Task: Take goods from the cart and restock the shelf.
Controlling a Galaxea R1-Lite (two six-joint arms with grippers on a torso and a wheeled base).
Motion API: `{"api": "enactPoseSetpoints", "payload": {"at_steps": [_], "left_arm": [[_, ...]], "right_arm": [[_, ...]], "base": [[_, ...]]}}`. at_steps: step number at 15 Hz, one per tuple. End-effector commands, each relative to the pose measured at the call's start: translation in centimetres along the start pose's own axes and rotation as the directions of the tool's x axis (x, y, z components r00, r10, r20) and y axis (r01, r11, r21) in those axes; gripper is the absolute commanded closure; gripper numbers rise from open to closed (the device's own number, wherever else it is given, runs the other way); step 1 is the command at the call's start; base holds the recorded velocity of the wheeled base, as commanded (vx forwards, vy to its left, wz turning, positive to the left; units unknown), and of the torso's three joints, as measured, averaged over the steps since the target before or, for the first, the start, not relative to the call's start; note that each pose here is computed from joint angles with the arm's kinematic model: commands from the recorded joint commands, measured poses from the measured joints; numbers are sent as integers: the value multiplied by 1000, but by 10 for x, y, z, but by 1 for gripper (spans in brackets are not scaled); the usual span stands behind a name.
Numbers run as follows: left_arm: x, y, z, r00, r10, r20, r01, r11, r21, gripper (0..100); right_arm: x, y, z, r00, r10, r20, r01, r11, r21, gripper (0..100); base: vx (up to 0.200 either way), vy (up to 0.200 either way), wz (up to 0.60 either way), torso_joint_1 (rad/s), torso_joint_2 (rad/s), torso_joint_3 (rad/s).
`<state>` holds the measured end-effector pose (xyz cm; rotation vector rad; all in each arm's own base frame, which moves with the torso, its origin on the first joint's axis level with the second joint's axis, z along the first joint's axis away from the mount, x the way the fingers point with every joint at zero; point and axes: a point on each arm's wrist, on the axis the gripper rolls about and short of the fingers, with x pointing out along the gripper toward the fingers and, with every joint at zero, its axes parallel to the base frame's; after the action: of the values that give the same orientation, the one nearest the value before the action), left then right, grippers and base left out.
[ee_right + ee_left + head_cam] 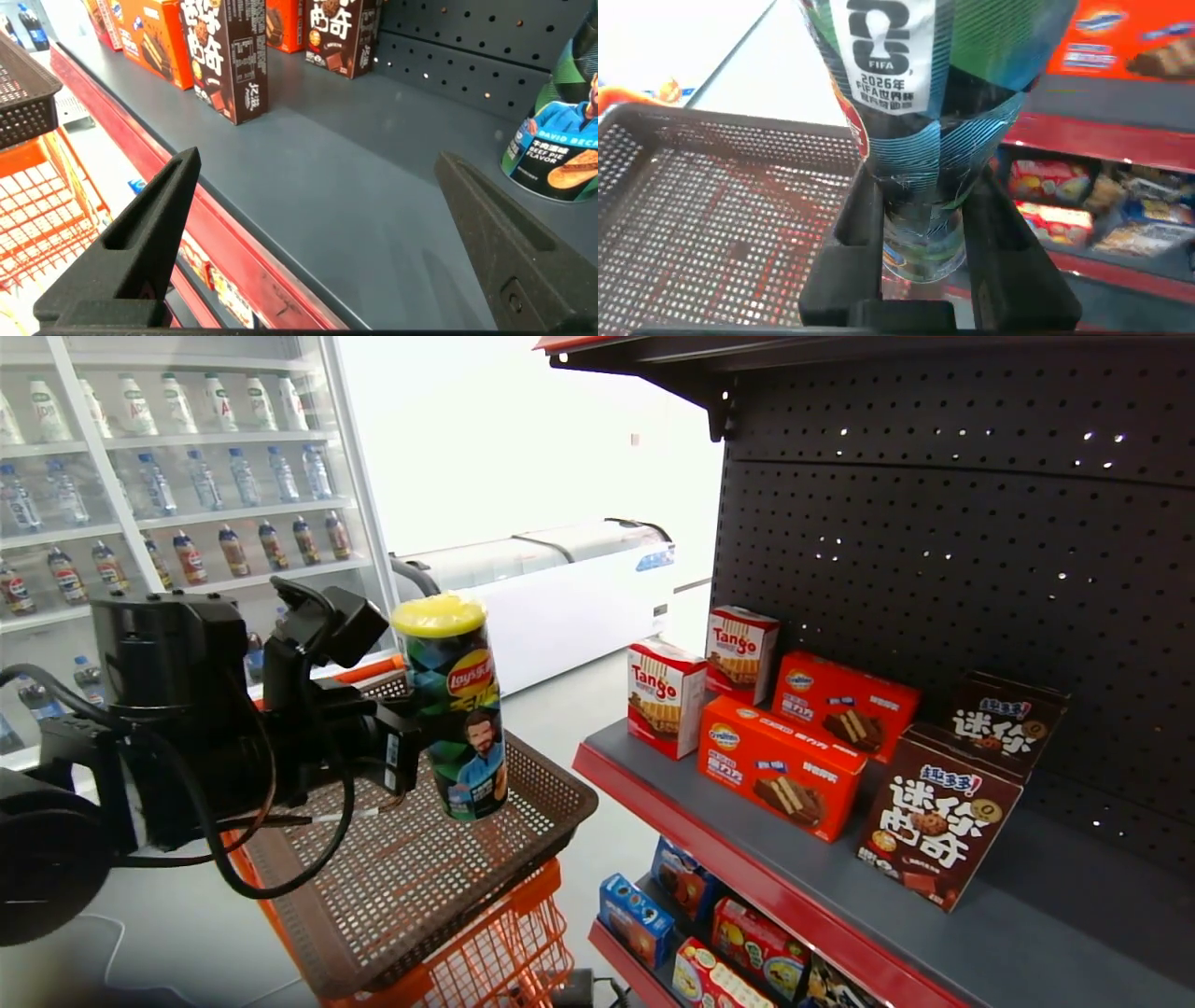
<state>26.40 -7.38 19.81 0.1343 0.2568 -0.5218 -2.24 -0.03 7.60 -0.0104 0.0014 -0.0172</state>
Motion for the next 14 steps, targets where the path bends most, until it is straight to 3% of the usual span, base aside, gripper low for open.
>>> {"api": "enactPoseSetpoints", "payload": {"at_steps": [1,10,13,14], "left_arm": [[-29,-6,17,997,-26,77,25,1000,17,100],[-29,-22,20,985,-143,93,139,989,41,100],[-52,-28,18,981,-195,9,195,981,10,100],[-56,-28,21,979,-203,6,203,979,10,100]], "right_arm": [[0,0,0,1000,0,0,0,1000,0,0],[0,0,0,1000,0,0,0,1000,0,0],[0,0,0,1000,0,0,0,1000,0,0],[0,0,0,1000,0,0,0,1000,0,0]], "base": [[0,0,0,0,0,0],[0,0,0,0,0,0],[0,0,0,0,0,0],[0,0,0,0,0,0]]}}
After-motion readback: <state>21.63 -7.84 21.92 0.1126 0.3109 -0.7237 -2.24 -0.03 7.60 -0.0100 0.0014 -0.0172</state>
